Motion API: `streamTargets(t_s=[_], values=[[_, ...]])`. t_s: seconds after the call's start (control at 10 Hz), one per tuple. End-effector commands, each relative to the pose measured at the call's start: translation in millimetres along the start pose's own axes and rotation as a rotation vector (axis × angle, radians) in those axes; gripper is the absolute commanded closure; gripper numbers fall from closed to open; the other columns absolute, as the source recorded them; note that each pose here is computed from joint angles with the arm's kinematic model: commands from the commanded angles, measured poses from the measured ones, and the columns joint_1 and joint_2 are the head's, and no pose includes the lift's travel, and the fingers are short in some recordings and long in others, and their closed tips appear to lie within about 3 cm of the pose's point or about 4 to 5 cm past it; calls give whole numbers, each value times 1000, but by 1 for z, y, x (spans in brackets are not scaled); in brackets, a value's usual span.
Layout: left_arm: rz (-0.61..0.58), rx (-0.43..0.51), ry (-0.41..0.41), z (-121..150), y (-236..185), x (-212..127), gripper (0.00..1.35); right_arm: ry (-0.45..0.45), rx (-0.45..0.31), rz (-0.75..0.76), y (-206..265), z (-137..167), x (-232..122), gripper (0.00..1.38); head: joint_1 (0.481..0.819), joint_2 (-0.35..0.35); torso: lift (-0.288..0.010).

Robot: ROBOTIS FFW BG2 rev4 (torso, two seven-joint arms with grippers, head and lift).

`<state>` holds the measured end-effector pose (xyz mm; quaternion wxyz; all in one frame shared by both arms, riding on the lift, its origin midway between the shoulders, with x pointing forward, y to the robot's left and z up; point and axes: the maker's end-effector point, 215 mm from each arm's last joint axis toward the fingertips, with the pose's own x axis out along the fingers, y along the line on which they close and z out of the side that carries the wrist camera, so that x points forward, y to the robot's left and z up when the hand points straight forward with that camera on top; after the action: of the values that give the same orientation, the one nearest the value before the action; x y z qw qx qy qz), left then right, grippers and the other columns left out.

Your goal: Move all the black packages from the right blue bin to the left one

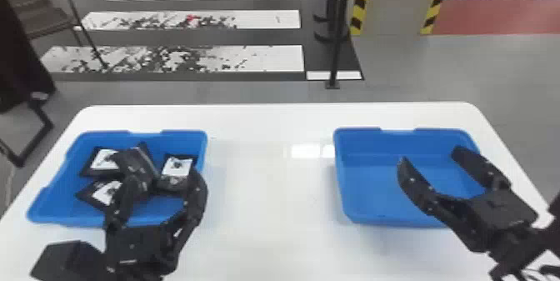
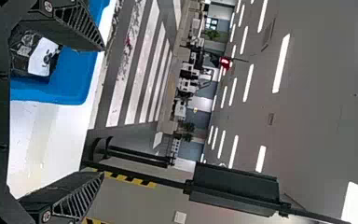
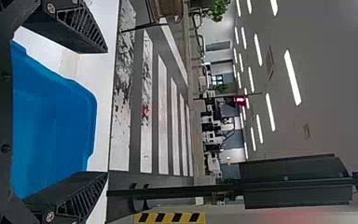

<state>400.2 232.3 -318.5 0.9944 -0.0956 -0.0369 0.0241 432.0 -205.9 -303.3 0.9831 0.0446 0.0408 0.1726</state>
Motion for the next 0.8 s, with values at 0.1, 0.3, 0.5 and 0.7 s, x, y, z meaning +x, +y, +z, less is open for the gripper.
streamTargets(t_s=[0.1,0.3,0.5,0.7], values=[[-3,-1,-5,1,-2,1,93,-4,-4,-2,1,3,-1,98,695,36,-154],[-5,4,-5,2,-2,1,93,-3,-6,-2,1,3,-1,98,695,34,-154],[-1,3,-8,3,0,1,93,-3,-8,-7,0,2,-1,96,695,34,-154],[-3,3,-10,3,-1,1,93,-10,-8,-8,0,4,-2,96,695,34,-154]])
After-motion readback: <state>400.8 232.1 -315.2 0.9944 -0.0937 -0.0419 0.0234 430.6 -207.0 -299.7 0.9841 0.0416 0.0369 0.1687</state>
